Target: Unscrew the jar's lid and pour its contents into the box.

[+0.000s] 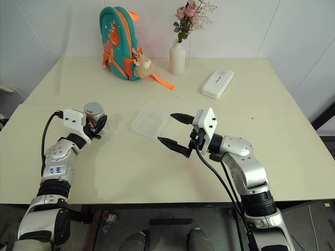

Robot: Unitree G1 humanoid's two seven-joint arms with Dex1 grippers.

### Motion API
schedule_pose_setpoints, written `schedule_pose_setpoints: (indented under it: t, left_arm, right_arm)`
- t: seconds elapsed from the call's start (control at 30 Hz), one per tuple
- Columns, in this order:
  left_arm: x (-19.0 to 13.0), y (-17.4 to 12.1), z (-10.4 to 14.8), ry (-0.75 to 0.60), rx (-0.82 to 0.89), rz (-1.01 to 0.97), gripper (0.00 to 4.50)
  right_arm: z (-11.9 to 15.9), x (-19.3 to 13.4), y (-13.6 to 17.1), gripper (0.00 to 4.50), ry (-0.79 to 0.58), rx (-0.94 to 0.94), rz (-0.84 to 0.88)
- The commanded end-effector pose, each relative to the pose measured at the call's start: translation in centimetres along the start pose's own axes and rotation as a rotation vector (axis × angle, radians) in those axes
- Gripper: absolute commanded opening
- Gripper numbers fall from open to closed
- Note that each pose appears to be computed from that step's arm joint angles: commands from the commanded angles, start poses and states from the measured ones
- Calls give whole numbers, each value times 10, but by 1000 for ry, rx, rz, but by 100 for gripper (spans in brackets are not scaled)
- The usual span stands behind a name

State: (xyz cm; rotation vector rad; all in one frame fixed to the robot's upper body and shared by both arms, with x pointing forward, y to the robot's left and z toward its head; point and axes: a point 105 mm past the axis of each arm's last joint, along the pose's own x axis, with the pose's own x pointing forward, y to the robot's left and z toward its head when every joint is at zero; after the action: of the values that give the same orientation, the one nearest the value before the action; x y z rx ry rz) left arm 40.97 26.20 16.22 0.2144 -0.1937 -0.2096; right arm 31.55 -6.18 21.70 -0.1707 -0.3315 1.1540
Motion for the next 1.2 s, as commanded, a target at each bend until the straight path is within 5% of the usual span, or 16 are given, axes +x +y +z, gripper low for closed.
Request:
schedule_pose_setpoints:
  t: [0.03, 0.23, 0.53, 1.2]
  left_arm:
    - [-9, 4, 43, -162, 10, -24, 193]
    - [-39, -43, 91, -233, -16, -357, 193]
    - [-62, -123, 86, -72, -158, -770, 193]
    - [-56, -138, 94, -106, -142, -821, 193]
  right_arm:
    - [14, 1, 3, 450, -49, -19, 11]
    - [28, 25, 11, 450, -98, 99, 37]
    - [58, 86, 43, 450, -115, 155, 192]
    - [41, 99, 32, 450, -6, 107, 190]
